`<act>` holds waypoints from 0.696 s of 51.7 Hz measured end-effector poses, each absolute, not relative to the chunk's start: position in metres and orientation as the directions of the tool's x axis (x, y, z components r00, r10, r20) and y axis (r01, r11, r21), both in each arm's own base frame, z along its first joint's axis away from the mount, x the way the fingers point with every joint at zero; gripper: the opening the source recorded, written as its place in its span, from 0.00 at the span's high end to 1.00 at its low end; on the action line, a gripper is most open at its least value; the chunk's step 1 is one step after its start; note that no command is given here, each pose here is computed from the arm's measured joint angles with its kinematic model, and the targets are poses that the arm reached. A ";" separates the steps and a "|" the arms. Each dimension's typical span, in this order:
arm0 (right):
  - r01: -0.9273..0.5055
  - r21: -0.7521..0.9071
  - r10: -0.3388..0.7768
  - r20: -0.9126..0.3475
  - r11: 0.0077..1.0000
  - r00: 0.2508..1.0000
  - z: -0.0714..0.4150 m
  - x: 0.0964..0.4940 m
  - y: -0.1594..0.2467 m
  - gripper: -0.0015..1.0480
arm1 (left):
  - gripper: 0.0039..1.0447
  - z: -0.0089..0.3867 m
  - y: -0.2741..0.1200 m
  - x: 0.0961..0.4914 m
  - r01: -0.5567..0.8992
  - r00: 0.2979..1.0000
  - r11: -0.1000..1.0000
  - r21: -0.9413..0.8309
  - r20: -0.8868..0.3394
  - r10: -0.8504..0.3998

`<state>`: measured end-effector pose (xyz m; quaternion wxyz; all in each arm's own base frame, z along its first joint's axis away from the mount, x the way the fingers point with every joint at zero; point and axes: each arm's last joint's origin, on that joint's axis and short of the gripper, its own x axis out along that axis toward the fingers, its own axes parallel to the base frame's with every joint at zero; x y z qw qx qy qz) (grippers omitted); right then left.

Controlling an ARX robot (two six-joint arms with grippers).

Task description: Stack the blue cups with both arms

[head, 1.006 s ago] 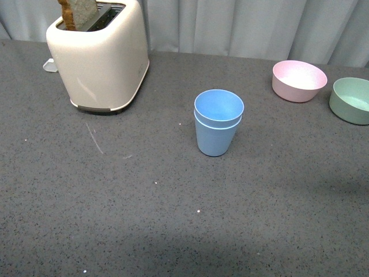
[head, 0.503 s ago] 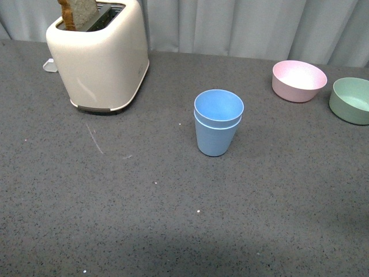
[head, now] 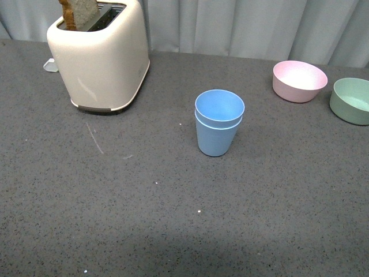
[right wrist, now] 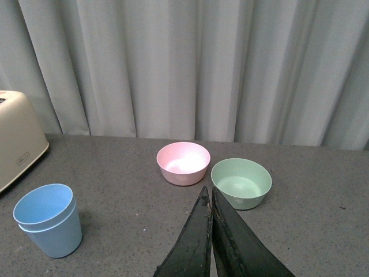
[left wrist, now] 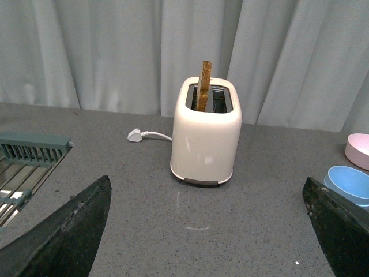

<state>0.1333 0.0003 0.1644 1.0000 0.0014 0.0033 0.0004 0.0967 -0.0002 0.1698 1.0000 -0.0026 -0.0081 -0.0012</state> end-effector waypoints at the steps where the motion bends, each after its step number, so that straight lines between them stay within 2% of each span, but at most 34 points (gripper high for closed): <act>1: -0.001 0.003 0.001 -0.004 1.000 1.000 0.165 0.133 0.000 0.99 | 0.06 0.170 0.000 0.097 0.002 1.000 1.000 -0.005 0.016 -0.002; 36: -0.001 0.003 0.001 0.007 1.000 1.000 0.168 0.113 0.000 0.99 | 0.06 0.170 0.000 0.097 0.002 1.000 1.000 -0.005 0.016 -0.002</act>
